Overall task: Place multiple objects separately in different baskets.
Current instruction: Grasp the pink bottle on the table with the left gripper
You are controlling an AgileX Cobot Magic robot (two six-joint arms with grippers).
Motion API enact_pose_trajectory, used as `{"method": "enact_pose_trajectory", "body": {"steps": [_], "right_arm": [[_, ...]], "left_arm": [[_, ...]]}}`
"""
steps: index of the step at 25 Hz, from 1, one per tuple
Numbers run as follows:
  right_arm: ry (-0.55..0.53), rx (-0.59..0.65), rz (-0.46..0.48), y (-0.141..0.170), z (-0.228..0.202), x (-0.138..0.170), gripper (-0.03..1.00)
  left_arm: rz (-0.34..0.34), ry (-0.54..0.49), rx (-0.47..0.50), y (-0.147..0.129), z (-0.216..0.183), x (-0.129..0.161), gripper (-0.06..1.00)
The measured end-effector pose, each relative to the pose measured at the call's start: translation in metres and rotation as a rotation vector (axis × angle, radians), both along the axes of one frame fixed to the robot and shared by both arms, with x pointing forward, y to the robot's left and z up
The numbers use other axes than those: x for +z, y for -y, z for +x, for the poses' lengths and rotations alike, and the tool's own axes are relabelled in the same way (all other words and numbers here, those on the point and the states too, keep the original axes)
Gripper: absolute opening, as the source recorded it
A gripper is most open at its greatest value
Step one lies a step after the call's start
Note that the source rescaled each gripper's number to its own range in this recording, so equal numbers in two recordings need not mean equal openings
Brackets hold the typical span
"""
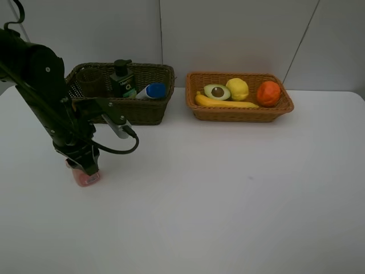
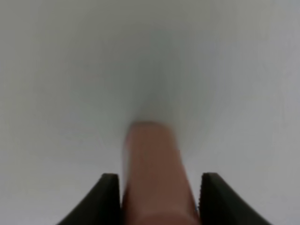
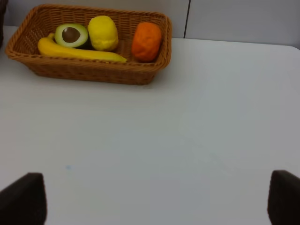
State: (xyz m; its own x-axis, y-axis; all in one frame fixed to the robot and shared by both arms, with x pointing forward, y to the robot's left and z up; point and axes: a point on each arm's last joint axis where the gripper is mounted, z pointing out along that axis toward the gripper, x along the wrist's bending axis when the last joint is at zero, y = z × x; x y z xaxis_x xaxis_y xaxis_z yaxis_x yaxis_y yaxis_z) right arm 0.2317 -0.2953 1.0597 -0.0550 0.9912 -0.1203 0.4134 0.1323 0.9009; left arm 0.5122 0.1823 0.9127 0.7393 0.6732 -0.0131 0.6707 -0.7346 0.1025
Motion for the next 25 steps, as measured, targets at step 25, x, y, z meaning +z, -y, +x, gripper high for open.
{"method": "enact_pose_trajectory", "body": {"steps": [25], "right_arm": [[0.000,0.000,0.000,0.0000,0.0000,0.0000,1.00]], "left_arm": [[0.001,-0.005,0.004,-0.0001,-0.0005,0.0000,0.42]]}}
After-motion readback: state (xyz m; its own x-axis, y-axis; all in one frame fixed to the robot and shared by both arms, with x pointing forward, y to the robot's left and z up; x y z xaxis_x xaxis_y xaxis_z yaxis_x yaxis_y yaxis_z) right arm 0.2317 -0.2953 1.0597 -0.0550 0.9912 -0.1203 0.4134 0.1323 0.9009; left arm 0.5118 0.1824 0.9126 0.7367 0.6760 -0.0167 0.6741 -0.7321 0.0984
